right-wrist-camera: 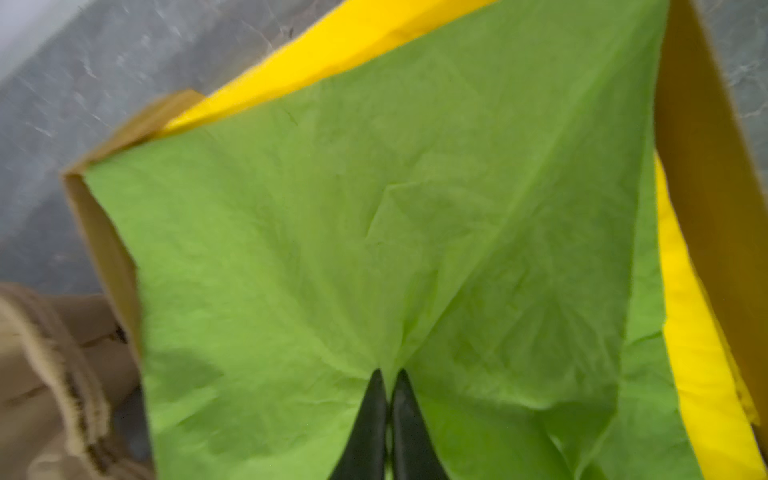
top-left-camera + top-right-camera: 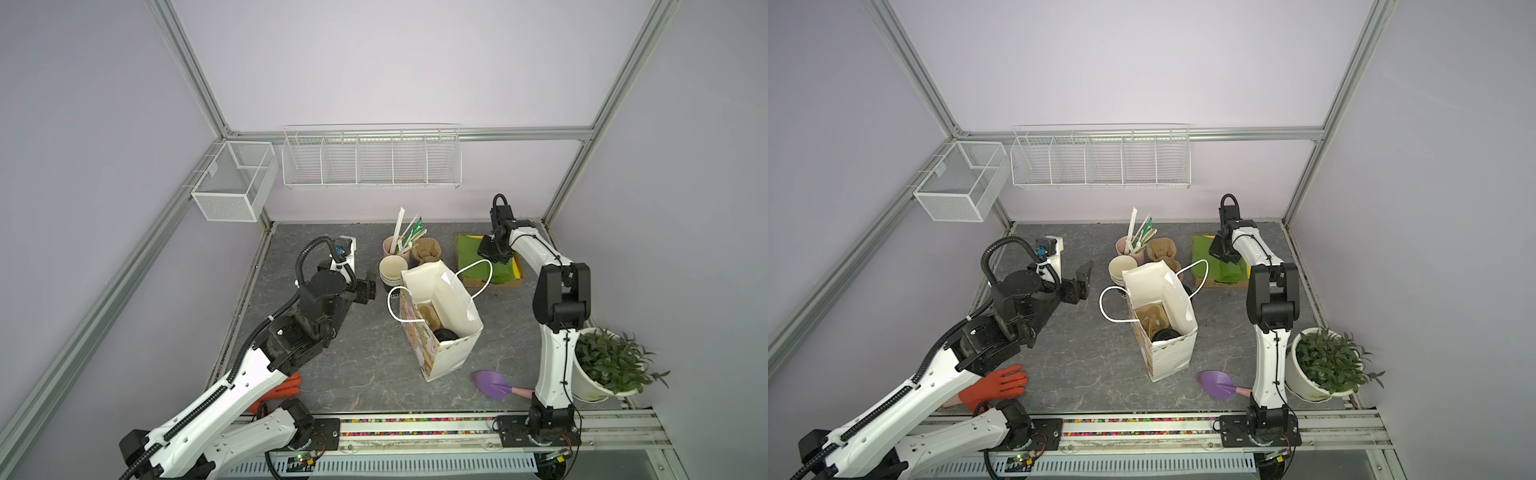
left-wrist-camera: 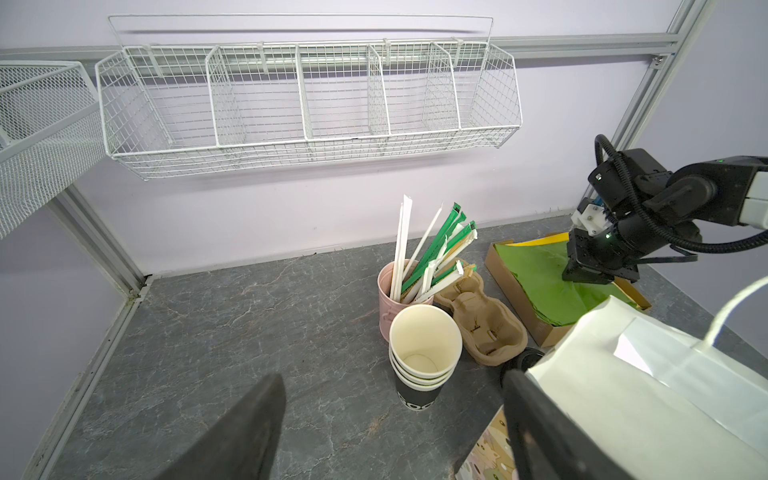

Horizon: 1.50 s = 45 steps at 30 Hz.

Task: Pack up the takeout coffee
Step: 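Lower the right gripper onto the green napkin and pinch it, then lift the pinched green napkin from the box with the right gripper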

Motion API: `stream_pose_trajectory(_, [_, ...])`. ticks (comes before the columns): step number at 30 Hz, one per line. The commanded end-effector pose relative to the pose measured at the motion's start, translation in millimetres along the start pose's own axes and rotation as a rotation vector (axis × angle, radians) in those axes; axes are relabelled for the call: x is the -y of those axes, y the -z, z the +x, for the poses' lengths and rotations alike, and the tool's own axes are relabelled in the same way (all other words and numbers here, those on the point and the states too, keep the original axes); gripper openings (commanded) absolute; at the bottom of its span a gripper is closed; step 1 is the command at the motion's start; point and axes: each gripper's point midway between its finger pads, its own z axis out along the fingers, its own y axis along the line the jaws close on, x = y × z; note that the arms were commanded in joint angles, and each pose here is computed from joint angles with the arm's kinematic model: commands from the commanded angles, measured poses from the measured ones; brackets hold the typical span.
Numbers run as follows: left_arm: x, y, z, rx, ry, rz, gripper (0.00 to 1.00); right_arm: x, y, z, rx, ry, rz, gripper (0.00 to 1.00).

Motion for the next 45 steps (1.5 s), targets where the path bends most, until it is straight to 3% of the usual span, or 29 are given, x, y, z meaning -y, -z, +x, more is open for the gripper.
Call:
stream_pose_trajectory(1, [-2.0, -2.3, 2.7, 0.001, -0.010, -0.012, 0.83, -4.1, 23.6, -10.1, 0.044, -0.007, -0.034, 0.07])
stream_pose_trajectory(11, [-0.9, -3.5, 4.9, -0.008, -0.018, -0.010, 0.83, -3.8, 28.4, -11.4, 0.048, -0.002, -0.048, 0.07])
stream_pose_trajectory(14, [-0.4, -3.7, 5.2, -0.010, -0.020, -0.008, 0.83, 0.7, 24.9, -8.4, 0.022, 0.000, -0.037, 0.20])
stream_pose_trajectory(18, [0.8, -5.9, 7.5, -0.020, -0.026, -0.007, 0.83, 8.7, 37.4, -14.2, 0.060, -0.008, -0.046, 0.51])
stream_pose_trajectory(26, [1.9, -6.6, 8.5, -0.025, -0.029, -0.002, 0.83, 58.6, 68.6, -29.7, 0.165, -0.054, 0.075, 0.60])
stream_pose_trajectory(33, [3.1, -6.7, 8.8, -0.029, -0.029, 0.004, 0.83, 86.8, 36.5, -16.4, 0.072, -0.108, 0.124, 0.64])
stream_pose_trajectory(45, [4.8, -7.8, 9.9, -0.033, -0.030, 0.010, 0.83, 87.3, 4.3, 1.8, 0.004, -0.129, 0.089, 0.62])
